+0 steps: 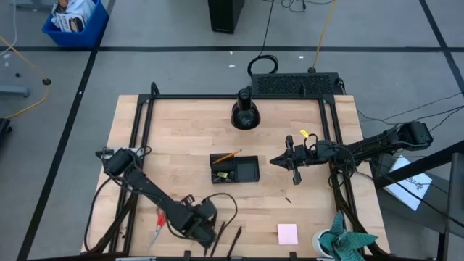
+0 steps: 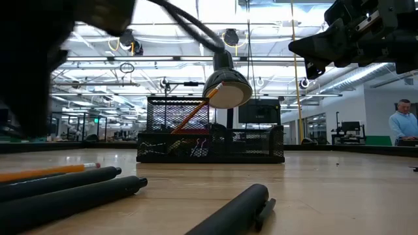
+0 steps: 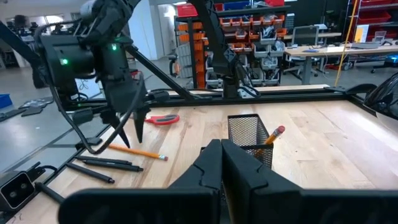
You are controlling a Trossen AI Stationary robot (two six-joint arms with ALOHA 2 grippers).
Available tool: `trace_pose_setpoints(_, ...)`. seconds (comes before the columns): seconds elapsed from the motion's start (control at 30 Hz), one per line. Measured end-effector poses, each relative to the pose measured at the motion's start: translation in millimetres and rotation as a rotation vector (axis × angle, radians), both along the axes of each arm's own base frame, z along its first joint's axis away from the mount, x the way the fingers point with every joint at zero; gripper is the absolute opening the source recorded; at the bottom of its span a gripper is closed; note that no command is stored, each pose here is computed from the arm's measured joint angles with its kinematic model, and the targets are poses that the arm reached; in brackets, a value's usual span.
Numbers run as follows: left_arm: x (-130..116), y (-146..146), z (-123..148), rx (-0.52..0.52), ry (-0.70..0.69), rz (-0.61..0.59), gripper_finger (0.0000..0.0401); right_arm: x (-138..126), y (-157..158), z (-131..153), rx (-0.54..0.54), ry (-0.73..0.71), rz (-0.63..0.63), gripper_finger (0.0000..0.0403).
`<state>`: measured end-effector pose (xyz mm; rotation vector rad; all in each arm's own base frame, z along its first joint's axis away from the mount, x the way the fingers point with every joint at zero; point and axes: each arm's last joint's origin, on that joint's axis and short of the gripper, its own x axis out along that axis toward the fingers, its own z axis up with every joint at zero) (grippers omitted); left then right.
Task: Pick and place office supplies into organizer
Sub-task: Put the pencil into the top left section of the desk organizer
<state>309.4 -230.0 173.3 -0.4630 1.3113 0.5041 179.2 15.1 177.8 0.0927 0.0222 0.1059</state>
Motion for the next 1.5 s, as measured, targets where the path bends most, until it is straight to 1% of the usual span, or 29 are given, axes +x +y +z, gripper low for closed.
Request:
trace_pose_setpoints(0.07, 7, 4, 5, -0.022, -0.020, 0.068, 0.0115, 0, 0, 0, 0.000, 0.000, 0.000, 0.0000)
trace_pose_setpoints(0.13, 12, 9, 7, -0.036, -0.035, 0.111, 0.0115, 0, 0, 0, 0.000, 0.000, 0.000, 0.0000)
trace_pose_setpoints(0.2, 16, 14, 5, -0.036, -0.024, 0.127, 0.0115, 0, 0, 0, 0.000, 0.000, 0.000, 0.0000)
trace_pose_setpoints(0.33, 22, 20, -8, -0.043, 0.027, 0.148, 0.0115, 0, 0, 0, 0.000, 0.000, 0.001, 0.0000)
trace_pose_setpoints(0.5, 29, 25, -26, -0.036, 0.080, 0.156, 0.0115, 0, 0, 0, -0.001, 0.003, 0.001, 0.0000)
trace_pose_setpoints(0.63, 32, 27, -34, -0.035, 0.100, 0.148, 0.0115, 0, 0, -1, -0.002, 0.007, 0.001, 0.0000)
trace_pose_setpoints(0.97, 28, 24, -37, -0.024, 0.129, 0.119, 0.0115, 0, 0, -1, -0.002, 0.012, 0.001, 0.0000)
trace_pose_setpoints(1.1, 24, 25, -46, -0.029, 0.139, 0.104, 0.0094, 0, 0, -1, -0.002, 0.014, 0.001, 0.0000)
trace_pose_setpoints(1.17, 23, 26, -48, -0.040, 0.150, 0.087, 0.0074, 0, 0, -1, -0.002, 0.015, 0.001, 0.0000)
trace_pose_setpoints(1.33, 23, 26, -52, -0.052, 0.124, 0.016, 0.0018, 0, 0, -2, -0.002, 0.018, 0.001, 0.0000)
trace_pose_setpoints(1.37, 23, 26, -52, -0.050, 0.124, 0.006, 0.0012, 0, 0, -2, -0.002, 0.019, 0.001, 0.0000)
trace_pose_setpoints(1.43, 23, 26, -52, -0.046, 0.123, -0.011, 0.0010, 0, 0, -2, -0.002, 0.022, 0.001, 0.0000)
trace_pose_setpoints(1.5, 24, 26, -52, -0.036, 0.118, -0.035, 0.0017, 0, 0, -2, -0.003, 0.022, 0.001, 0.0000)
